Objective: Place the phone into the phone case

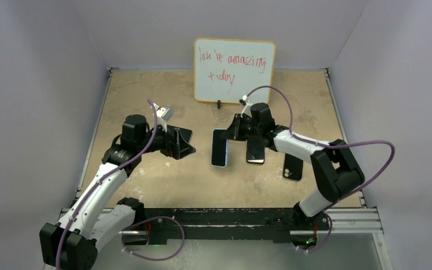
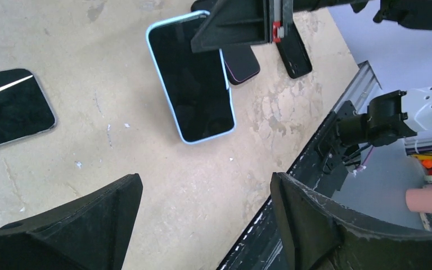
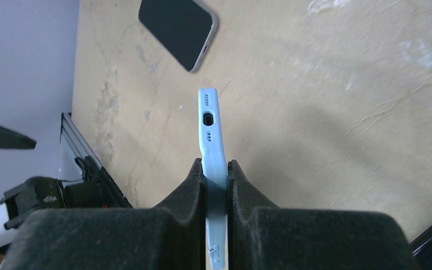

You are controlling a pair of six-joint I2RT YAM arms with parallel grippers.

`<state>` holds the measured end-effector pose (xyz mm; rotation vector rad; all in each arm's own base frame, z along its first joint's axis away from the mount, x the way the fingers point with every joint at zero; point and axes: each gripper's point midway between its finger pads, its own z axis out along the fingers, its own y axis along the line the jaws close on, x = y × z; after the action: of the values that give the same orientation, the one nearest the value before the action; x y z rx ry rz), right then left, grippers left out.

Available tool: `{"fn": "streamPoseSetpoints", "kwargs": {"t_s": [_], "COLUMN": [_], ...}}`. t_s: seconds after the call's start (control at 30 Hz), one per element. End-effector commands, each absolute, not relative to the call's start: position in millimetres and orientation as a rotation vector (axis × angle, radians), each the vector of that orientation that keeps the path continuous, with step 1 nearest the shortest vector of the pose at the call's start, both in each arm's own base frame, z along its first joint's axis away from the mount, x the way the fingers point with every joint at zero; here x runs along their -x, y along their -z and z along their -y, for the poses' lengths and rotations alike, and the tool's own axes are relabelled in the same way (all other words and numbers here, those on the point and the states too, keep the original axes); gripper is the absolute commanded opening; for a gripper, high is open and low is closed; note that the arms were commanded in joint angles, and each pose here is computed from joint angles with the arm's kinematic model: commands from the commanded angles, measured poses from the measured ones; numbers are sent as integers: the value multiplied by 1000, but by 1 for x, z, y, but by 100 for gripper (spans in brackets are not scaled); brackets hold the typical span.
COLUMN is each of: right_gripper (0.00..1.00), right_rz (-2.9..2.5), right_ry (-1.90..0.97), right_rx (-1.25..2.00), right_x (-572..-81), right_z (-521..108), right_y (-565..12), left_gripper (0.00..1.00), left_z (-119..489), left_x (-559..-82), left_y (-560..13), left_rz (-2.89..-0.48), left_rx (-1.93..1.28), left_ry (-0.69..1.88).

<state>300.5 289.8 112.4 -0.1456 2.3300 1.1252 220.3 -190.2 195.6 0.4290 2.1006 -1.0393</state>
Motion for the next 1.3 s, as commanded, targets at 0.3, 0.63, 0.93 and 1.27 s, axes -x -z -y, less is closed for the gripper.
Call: {"fn": "streamPoseSetpoints", "kwargs": {"t_s": [0.3, 0.63, 0.93, 1.27], "right_gripper": [6, 39, 45, 50], "right_rz": [-2361, -2448, -2468, -2515], "right_ry": [-1183, -1048, -966, -848], "right_rx": [186, 88, 43, -64], "right_x": [-350, -372, -377, -374], "right_z": [-299, -281, -270, -252], "right_y": [-103, -76, -73, -66], "left_gripper": [88, 89, 89, 89], "left_z": [180, 177, 176, 175], "left_x": [-226, -227, -228, -229], "left_y": [-203, -203, -203, -200], "left_rz": [-2067, -2071, -2073, -2084], "left_rx": [-437, -425, -414, -408], "left_ry": [939, 920, 906, 904]}}
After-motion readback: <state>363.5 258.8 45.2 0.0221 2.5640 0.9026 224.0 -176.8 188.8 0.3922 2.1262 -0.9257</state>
